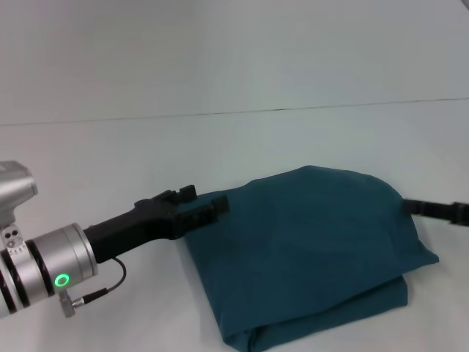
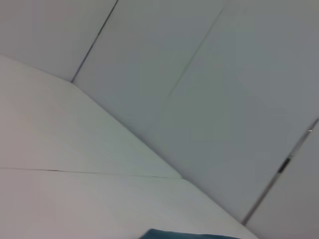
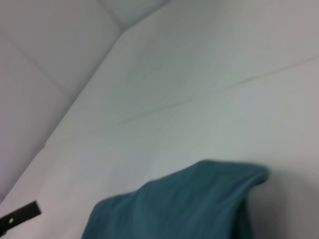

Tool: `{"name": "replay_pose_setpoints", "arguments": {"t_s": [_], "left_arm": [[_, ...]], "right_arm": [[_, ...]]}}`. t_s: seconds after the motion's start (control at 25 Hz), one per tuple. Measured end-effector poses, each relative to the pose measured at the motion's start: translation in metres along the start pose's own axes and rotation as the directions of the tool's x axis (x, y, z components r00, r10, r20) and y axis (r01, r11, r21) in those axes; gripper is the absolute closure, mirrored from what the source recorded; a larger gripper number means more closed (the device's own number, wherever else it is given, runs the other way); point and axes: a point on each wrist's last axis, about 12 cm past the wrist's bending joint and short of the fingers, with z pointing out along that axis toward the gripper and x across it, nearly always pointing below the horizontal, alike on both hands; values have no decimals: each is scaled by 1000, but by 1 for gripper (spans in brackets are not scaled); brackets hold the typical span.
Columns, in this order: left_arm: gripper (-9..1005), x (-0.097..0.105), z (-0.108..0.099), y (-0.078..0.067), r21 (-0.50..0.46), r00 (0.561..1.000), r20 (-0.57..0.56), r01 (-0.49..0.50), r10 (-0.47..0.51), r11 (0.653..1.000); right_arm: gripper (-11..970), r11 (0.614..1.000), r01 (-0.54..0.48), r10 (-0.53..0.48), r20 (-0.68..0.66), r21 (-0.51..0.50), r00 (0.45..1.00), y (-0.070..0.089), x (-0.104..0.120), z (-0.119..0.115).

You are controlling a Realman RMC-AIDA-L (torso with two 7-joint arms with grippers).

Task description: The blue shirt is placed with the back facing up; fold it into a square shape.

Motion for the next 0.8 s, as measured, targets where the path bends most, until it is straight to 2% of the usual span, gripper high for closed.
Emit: {"name": "replay_pose_setpoints", "arguments": {"t_s": [0.08,0.28,0.36,0.52,0.72,0.8], "left_arm": [[126,-2,1,3,-23,1000,0,-6,6,1000],[128,-6,2,7,-51,1000,-2,-19,19,998],[129,-7,3,9,-65,1000,-4,-23,23,998],[130,-9,5,12,-96,1000,-9,-28,27,995],[132,-9,1,15,-115,1000,-2,-24,24,993],[133,-9,-1,16,-121,1000,-1,-24,24,992]], "right_arm": [[663,1000,-10,9,31,17,999,-5,-2,-12],[407,1000,-23,21,100,19,995,-8,-13,-25],[328,1000,-9,9,109,-1,994,-4,-21,-22],[170,998,25,-20,80,-58,997,10,-38,-1],[110,995,35,-38,-24,-97,999,26,-43,28],[180,993,39,-45,-47,-110,998,31,-41,37]]}}
